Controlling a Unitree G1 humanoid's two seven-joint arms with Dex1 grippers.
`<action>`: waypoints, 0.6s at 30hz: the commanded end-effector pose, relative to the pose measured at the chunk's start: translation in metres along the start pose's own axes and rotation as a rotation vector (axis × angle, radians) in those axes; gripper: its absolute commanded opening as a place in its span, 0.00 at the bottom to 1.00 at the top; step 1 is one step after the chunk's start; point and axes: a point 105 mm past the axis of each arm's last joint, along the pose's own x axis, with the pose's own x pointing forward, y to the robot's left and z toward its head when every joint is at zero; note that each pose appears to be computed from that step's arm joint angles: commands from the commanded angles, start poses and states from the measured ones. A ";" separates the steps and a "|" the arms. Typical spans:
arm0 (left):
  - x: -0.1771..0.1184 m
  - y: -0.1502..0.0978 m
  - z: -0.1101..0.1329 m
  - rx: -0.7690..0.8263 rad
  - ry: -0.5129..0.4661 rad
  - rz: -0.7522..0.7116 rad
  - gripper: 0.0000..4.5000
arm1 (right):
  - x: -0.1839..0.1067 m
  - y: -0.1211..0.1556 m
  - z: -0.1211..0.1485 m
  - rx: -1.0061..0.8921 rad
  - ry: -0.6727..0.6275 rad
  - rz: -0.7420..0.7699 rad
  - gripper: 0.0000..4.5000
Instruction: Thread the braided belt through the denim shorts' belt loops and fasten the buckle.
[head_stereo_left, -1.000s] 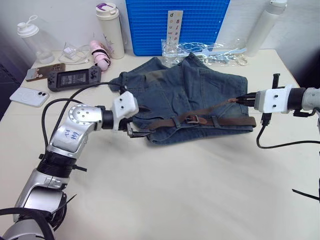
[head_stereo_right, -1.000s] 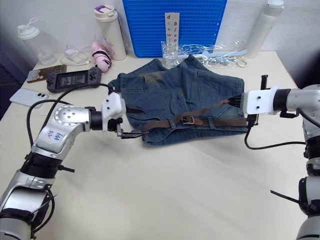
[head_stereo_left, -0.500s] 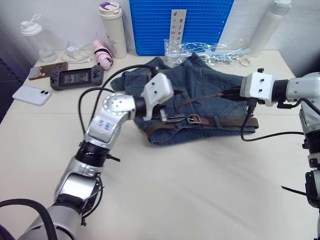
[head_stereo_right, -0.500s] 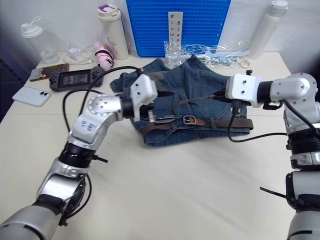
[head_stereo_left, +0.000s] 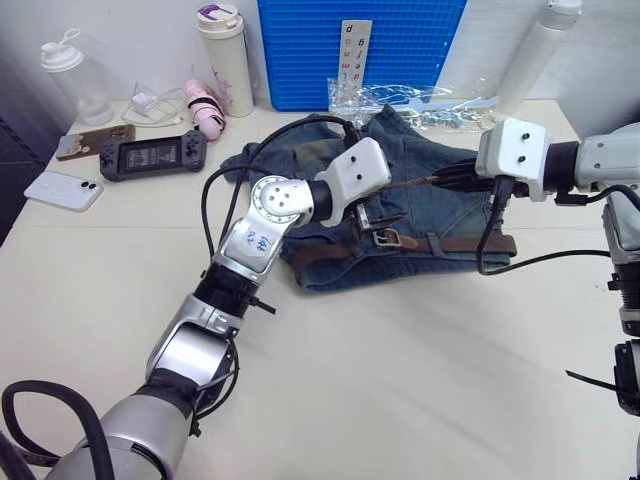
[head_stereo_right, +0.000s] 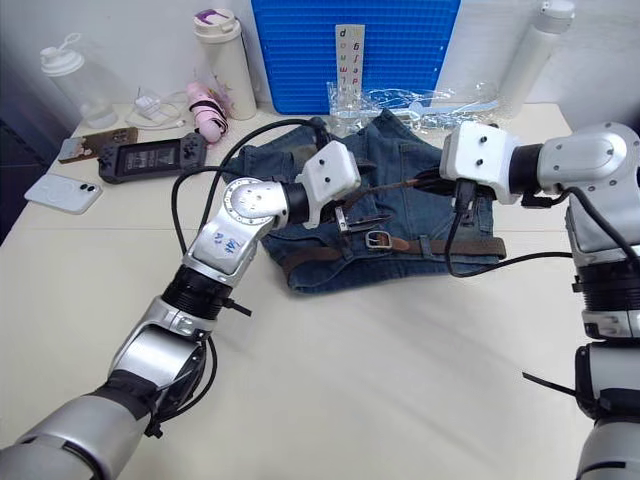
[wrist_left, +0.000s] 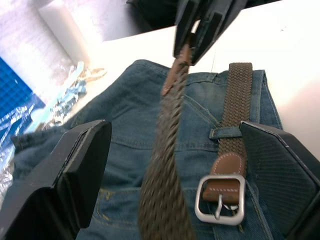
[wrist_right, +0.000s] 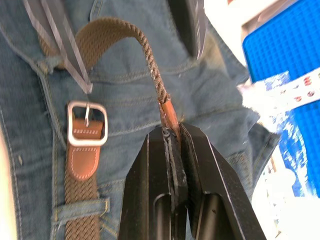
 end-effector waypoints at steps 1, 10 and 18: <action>0.005 0.004 0.015 0.069 -0.042 0.009 0.81 | -0.012 -0.009 0.014 -0.023 -0.032 -0.047 0.00; 0.009 0.007 0.022 0.051 -0.089 0.025 0.01 | -0.013 -0.006 0.017 -0.019 -0.026 -0.053 0.00; -0.005 0.023 0.001 -0.051 -0.037 0.107 0.00 | -0.017 0.009 0.006 0.080 -0.029 -0.060 0.67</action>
